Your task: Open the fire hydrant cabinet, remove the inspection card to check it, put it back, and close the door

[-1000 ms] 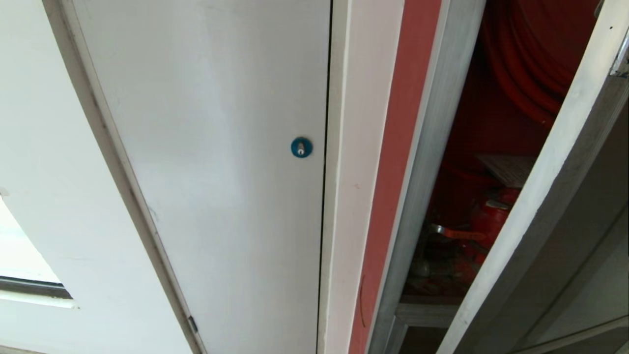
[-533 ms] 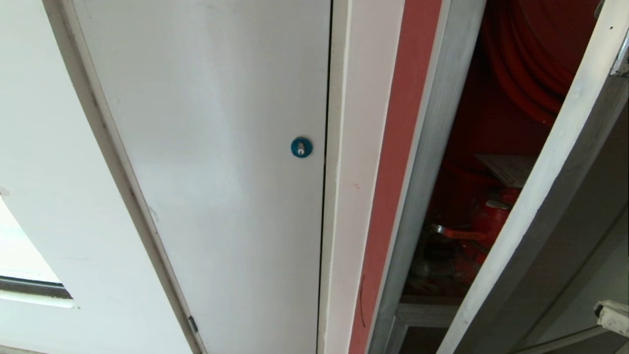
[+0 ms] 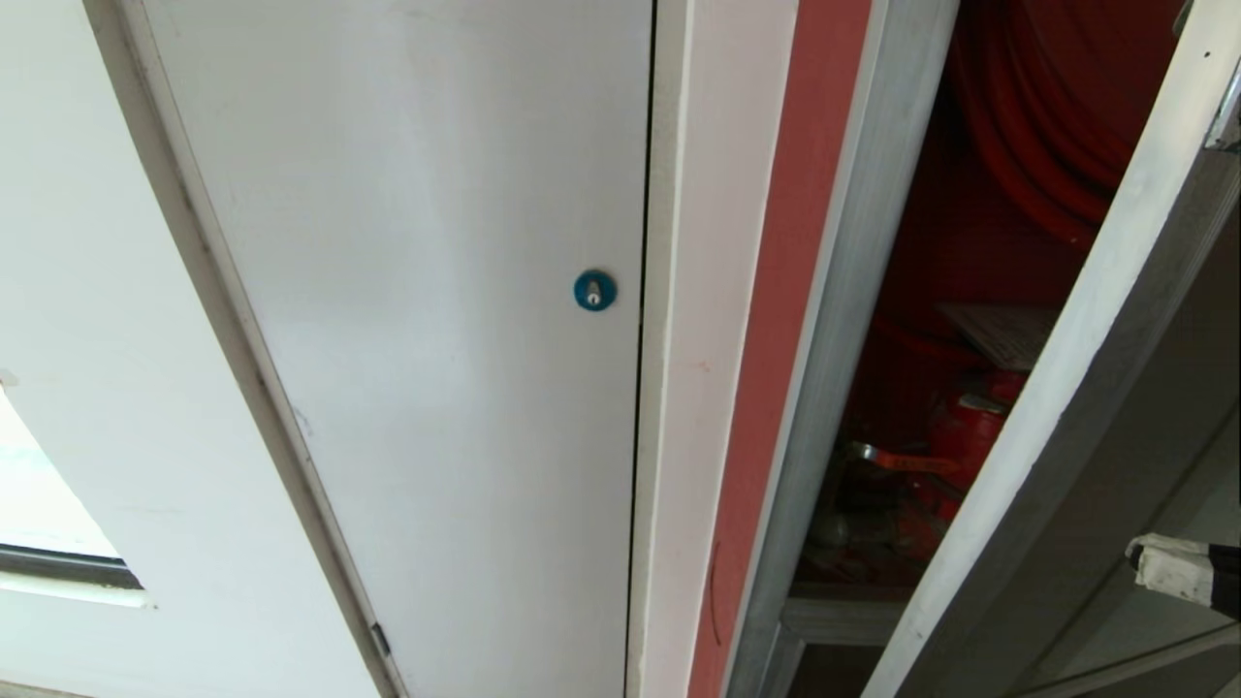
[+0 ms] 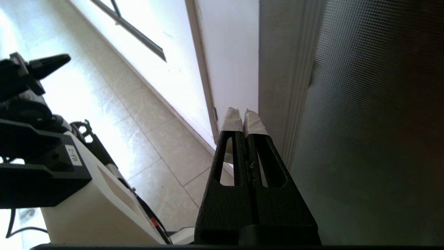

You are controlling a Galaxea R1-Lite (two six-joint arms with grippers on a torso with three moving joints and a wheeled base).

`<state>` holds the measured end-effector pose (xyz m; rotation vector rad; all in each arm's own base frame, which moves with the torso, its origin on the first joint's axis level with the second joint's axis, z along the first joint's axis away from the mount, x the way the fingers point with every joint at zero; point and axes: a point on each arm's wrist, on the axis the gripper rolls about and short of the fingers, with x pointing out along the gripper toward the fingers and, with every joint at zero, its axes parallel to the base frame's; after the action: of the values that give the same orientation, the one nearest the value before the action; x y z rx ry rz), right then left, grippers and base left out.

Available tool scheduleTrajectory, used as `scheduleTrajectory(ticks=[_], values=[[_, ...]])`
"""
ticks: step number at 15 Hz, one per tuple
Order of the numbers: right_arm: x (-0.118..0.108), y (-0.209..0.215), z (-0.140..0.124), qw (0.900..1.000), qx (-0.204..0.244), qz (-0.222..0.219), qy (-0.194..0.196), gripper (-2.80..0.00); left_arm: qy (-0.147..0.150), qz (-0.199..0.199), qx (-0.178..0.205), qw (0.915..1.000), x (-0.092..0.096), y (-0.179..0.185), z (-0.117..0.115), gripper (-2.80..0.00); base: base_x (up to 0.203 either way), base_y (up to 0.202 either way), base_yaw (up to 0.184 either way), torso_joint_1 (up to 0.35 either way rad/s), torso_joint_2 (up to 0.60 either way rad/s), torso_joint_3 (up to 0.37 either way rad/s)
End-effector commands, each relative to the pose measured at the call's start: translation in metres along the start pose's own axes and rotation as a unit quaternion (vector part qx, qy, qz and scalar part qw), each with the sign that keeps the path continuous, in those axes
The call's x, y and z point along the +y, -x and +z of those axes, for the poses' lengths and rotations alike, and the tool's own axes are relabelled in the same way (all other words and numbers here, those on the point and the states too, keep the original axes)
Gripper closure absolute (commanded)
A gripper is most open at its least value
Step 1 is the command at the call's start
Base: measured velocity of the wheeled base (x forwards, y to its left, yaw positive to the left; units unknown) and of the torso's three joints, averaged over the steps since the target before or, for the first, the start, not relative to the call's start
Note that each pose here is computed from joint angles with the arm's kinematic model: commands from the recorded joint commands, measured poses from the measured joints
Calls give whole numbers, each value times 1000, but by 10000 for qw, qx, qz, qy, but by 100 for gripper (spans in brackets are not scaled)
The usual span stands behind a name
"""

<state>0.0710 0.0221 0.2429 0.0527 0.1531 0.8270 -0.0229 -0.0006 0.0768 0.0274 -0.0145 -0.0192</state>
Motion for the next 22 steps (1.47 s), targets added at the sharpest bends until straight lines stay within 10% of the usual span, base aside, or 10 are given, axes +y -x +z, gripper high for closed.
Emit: scheduleTrajectory(ticks=[1,22], values=[[-8,-12,1,9997,184,120,105,0,-1,4,56,10000,0,-1,-3,0,0,0,0,0,0,0],[-75,-86,29,9962,16,-815,309,0,-1,-4,56,10000,0,-1,-3,0,0,0,0,0,0,0]])
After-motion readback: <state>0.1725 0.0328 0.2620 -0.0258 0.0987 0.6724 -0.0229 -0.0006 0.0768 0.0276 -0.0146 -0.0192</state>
